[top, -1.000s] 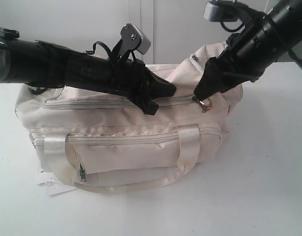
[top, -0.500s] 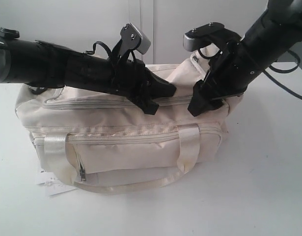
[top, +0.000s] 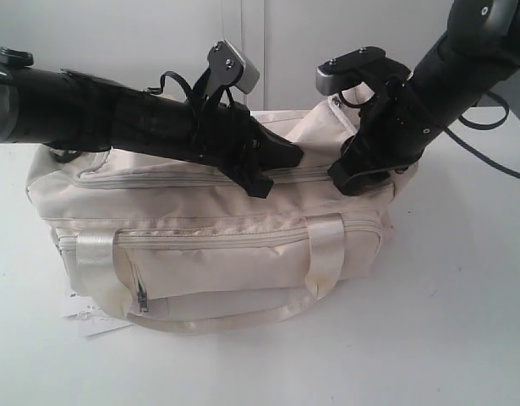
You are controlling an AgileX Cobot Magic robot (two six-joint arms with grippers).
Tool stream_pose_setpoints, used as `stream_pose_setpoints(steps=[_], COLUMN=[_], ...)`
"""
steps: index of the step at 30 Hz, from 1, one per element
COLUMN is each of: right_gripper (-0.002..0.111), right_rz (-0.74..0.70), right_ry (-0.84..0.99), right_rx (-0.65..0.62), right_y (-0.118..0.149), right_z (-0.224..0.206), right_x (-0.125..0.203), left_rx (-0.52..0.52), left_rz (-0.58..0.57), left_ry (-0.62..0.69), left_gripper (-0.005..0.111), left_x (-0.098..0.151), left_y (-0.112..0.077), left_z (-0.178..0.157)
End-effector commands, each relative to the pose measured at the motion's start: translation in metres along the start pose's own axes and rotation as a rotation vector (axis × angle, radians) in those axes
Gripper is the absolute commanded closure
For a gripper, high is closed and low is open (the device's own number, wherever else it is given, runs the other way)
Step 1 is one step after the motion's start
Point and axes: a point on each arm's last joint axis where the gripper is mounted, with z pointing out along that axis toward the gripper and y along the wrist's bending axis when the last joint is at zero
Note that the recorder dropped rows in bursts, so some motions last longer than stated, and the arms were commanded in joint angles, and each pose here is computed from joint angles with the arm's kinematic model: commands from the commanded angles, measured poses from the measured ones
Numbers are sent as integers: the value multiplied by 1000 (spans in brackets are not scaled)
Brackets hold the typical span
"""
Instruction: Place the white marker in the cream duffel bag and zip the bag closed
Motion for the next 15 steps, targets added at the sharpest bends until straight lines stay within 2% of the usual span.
stream_pose_setpoints(steps=[1, 8, 15], right_gripper=[108, 108, 108], right_rz=[-36, -36, -49], right_ry=[-29, -104, -105], right_rx=[54, 197, 278], right_y=[2, -7, -14], right_z=[-21, -36, -38], right_x=[0, -4, -5], left_rx=[16, 18, 18], left_rz=[-3, 0, 1], left_ry=[-23, -26, -28], left_gripper=[107, 107, 107], left_x=[-7, -8, -9], left_y=[-3, -3, -4], left_z=[-3, -4, -4])
